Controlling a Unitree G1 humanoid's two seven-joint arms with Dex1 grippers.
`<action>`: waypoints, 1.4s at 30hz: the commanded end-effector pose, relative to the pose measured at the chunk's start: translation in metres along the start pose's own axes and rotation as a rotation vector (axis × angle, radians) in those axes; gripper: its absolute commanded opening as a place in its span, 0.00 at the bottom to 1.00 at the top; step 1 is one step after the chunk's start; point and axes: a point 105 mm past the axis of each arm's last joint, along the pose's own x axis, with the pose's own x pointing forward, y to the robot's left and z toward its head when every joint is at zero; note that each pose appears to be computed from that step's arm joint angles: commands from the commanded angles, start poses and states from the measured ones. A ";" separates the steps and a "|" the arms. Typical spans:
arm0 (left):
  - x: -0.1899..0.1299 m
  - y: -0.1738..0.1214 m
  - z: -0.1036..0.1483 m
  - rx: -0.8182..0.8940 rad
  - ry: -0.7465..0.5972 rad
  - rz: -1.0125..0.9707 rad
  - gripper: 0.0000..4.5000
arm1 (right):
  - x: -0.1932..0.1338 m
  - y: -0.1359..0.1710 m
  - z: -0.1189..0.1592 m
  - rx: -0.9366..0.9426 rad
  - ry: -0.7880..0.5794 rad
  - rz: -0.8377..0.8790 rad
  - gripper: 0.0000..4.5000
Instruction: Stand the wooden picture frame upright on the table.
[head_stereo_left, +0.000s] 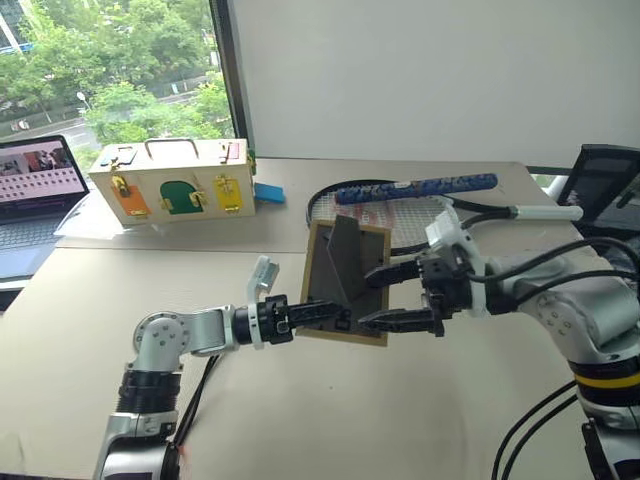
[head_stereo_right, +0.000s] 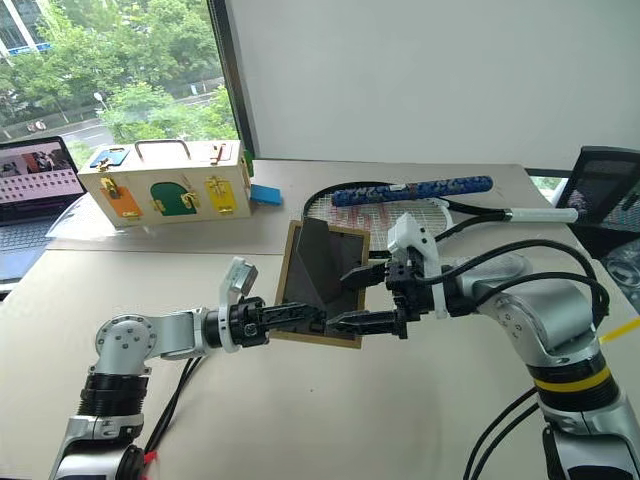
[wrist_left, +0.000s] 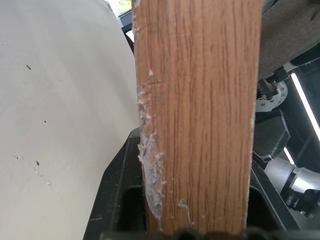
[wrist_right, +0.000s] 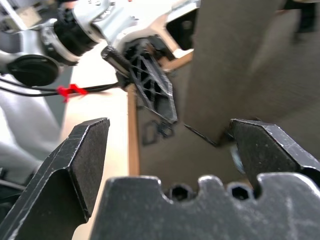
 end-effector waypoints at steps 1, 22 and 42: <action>-0.001 -0.012 0.006 -0.080 0.008 -0.079 0.25 | -0.035 -0.031 0.002 -0.233 0.064 -0.231 1.00; 0.009 -0.021 0.016 -0.178 0.032 -0.106 0.25 | 0.001 -0.043 -0.011 -1.462 0.026 -0.564 1.00; -0.004 -0.028 0.014 -0.027 0.017 -0.035 0.55 | 0.013 -0.043 -0.002 -1.495 -0.075 -0.540 0.34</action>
